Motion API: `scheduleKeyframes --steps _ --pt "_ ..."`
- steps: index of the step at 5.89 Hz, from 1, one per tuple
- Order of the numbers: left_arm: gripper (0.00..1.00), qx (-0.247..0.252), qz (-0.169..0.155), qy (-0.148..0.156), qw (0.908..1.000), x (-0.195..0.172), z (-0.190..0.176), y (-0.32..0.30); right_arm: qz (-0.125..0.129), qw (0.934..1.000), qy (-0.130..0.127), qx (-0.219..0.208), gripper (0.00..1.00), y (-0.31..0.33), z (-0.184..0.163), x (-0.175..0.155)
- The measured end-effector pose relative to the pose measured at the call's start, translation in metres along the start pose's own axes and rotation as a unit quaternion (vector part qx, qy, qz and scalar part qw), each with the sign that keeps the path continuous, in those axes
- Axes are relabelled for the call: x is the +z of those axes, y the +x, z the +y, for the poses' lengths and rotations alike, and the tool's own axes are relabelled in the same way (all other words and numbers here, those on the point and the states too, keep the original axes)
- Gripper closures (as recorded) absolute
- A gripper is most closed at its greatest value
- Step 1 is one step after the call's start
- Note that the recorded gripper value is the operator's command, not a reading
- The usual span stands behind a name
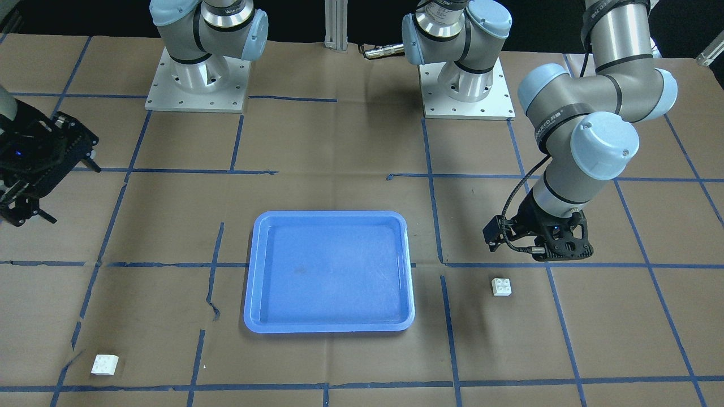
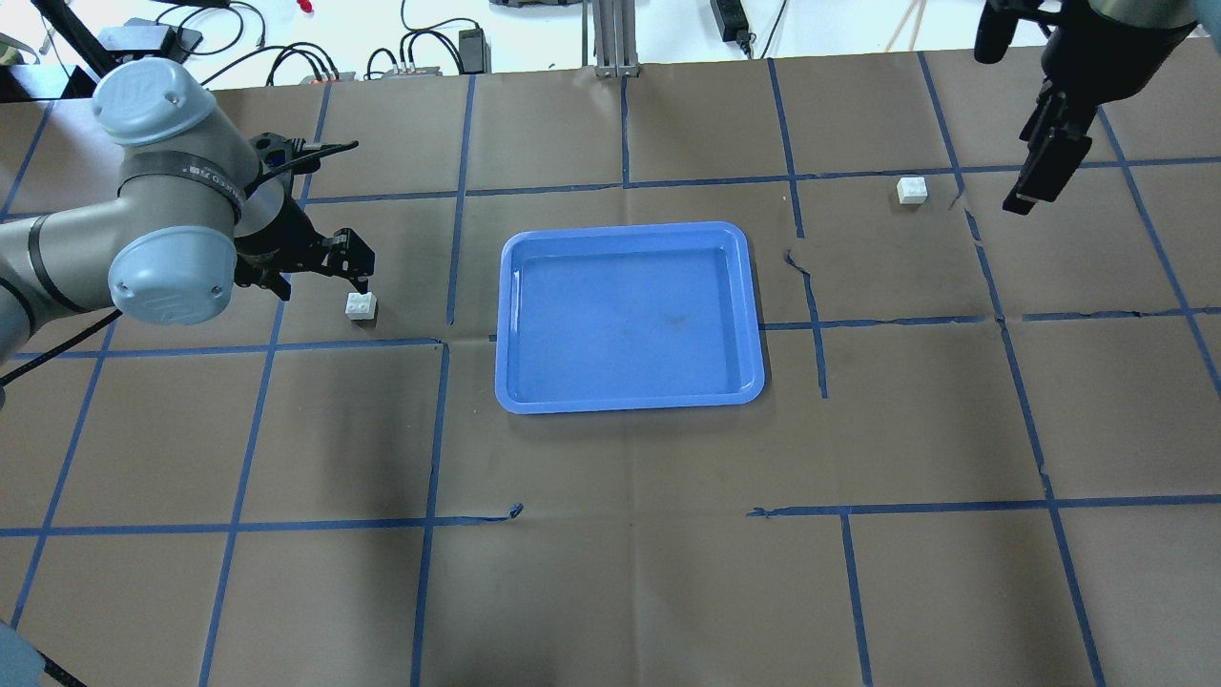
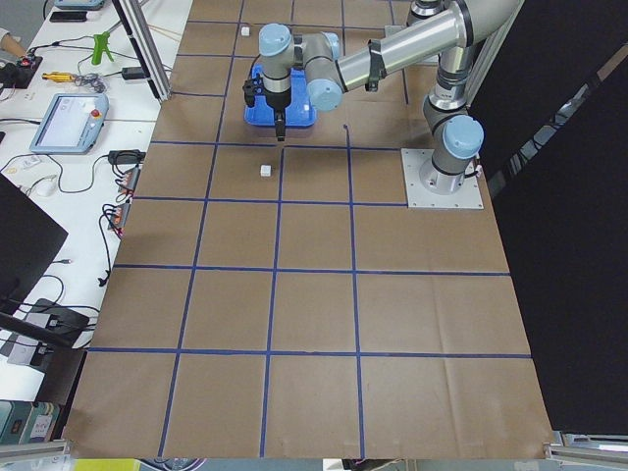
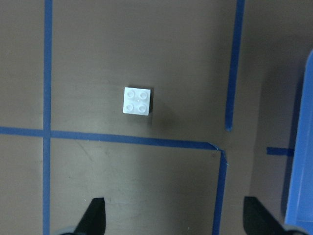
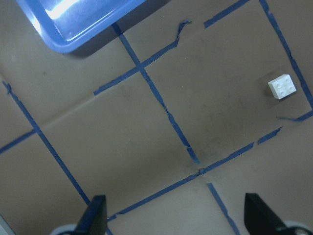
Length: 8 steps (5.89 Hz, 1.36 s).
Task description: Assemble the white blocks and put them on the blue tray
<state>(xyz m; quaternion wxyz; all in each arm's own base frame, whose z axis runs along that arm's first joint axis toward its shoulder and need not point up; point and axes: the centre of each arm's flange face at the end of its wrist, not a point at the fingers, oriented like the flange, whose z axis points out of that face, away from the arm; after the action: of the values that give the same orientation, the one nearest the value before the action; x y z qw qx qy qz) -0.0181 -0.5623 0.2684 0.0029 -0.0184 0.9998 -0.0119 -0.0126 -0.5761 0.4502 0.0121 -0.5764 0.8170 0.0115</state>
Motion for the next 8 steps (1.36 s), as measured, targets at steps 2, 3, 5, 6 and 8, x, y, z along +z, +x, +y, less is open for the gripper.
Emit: scheduleKeyframes --steps 2,3,5,6,8 --pt "0.01 0.016 0.005 -0.012 0.9998 0.046 -0.012 -0.01 0.028 0.9873 0.099 -0.121 0.0 0.059 0.051 0.028" --pt "0.04 0.02 0.005 -0.008 0.9998 0.065 -0.02 -0.01 0.044 0.9758 0.155 -0.148 0.0 0.095 0.066 0.042" --pt "0.15 0.022 0.005 0.007 0.9997 0.082 -0.029 -0.01 0.054 0.9557 0.219 -0.189 0.0 0.175 0.071 0.09" --pt "0.39 0.023 0.003 0.017 0.9996 0.086 -0.033 -0.01 0.043 0.9463 0.242 -0.209 0.0 0.203 0.071 0.132" --pt "0.7 0.026 0.018 0.024 0.9992 0.089 -0.034 -0.006 0.014 0.9334 0.273 -0.233 0.0 0.223 0.071 0.203"
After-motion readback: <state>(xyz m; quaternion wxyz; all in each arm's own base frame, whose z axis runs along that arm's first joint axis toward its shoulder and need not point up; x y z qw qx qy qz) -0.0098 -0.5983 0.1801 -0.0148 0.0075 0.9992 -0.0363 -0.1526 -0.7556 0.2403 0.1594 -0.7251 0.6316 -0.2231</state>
